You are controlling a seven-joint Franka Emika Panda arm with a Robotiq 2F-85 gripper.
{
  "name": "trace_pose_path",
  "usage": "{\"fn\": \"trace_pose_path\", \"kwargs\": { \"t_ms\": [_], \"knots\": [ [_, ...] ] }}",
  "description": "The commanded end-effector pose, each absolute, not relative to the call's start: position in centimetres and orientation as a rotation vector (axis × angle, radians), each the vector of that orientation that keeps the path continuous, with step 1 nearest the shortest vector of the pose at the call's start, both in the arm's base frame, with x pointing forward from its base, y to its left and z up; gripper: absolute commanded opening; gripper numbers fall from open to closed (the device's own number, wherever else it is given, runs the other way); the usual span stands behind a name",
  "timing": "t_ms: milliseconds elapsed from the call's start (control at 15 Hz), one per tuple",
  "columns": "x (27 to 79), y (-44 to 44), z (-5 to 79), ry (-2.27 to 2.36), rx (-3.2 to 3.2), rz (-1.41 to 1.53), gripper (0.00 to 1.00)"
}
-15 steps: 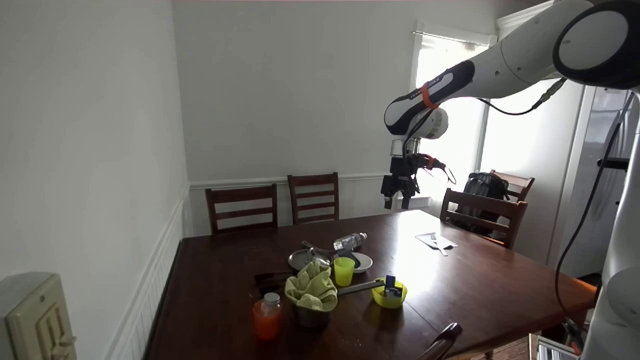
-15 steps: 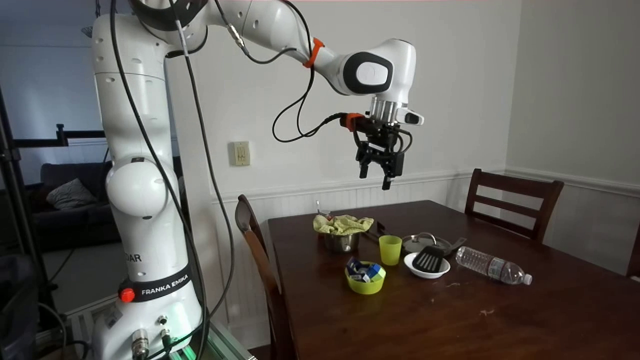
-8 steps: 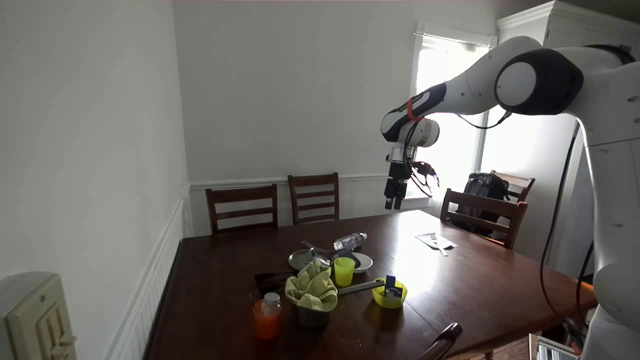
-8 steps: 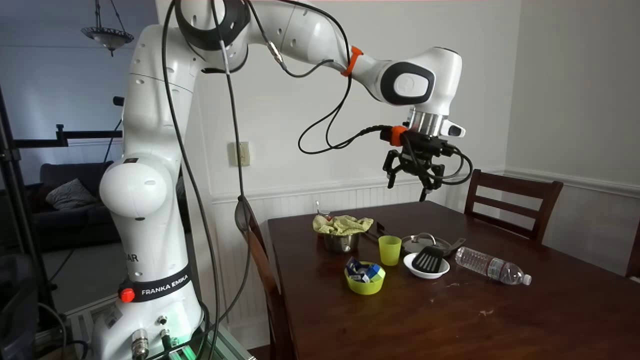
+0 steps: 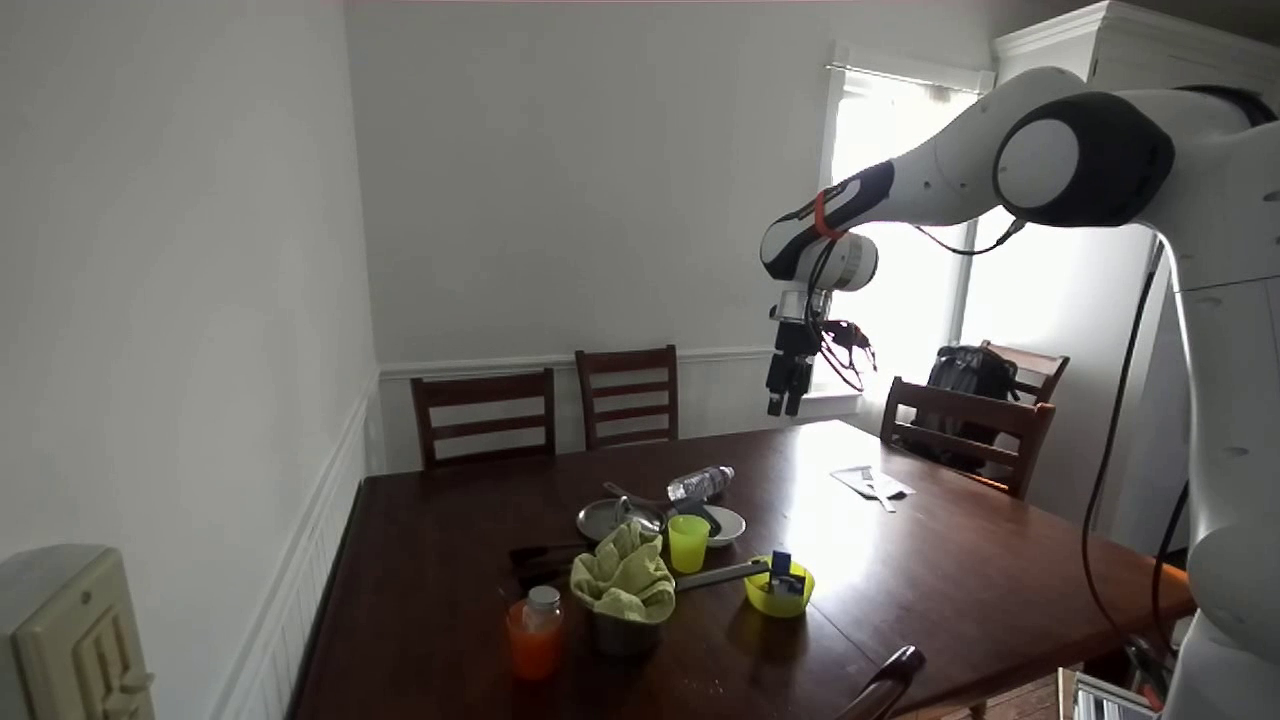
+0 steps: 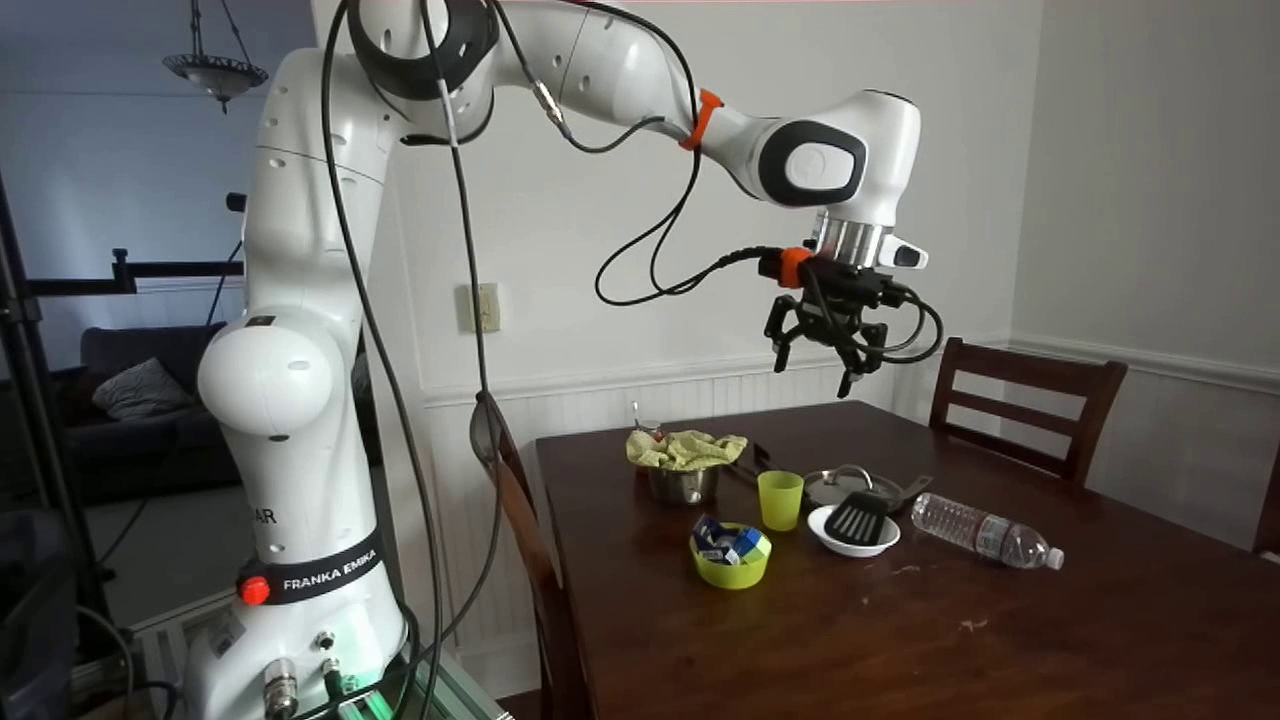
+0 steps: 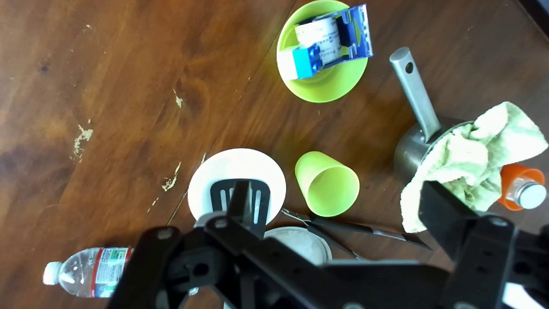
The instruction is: Put the spatula in the pot
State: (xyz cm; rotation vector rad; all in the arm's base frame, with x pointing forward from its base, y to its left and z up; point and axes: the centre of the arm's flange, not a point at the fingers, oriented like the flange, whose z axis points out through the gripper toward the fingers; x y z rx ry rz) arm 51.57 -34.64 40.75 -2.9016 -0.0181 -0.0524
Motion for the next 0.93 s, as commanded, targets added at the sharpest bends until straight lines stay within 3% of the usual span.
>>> {"fn": "trace_pose_path", "kwargs": {
  "t_ms": [0, 467, 867],
  "knots": [
    [51.6, -34.6, 40.7, -0.018, -2.901, -0.051, 1.0],
    [61.2, -32.4, 33.8, 0.303, -3.049, -0.242, 1.0],
    [68.4, -32.9, 27.2, 0.129, -3.159, -0.287, 1.0]
  ]
}}
